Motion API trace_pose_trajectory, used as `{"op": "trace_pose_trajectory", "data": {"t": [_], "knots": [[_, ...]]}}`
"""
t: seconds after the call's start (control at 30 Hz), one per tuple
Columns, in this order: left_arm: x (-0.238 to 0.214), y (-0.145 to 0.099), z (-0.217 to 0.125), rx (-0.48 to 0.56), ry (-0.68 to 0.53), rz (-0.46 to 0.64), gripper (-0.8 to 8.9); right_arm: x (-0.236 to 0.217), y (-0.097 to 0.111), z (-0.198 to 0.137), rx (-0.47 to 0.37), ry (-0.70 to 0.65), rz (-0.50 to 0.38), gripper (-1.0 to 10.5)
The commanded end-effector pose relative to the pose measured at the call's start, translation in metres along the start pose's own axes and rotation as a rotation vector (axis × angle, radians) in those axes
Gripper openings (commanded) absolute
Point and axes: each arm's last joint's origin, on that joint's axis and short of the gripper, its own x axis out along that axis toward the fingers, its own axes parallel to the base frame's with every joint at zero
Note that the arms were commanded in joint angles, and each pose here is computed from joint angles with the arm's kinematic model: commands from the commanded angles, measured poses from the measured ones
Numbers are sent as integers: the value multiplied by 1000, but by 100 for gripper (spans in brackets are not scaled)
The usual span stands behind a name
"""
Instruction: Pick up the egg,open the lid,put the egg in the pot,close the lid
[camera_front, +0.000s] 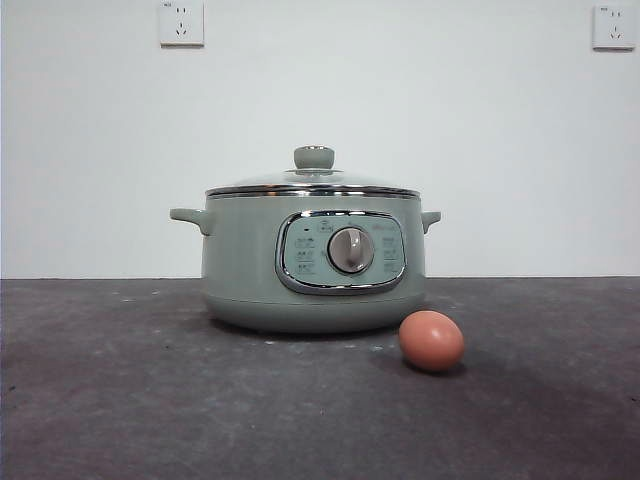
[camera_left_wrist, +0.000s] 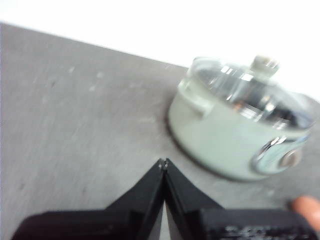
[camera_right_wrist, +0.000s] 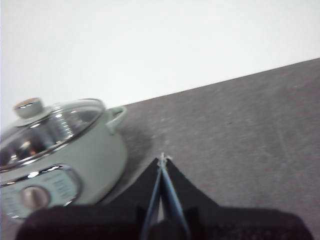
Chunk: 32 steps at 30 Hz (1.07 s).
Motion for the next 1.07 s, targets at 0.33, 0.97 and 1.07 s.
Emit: {"op": "trace_pose_trajectory", "data": {"t": [0.33, 0.97, 1.07], "knots": [[-7, -32, 82, 82, 126, -169, -6, -1, 28, 92, -122, 258, 105, -11], [-16, -58, 135, 200, 339, -250, 3, 0, 49, 157, -218, 602, 238, 1], [-13, -57, 135, 192, 347, -248, 396, 0, 49, 157, -217, 601, 238, 135]]}}
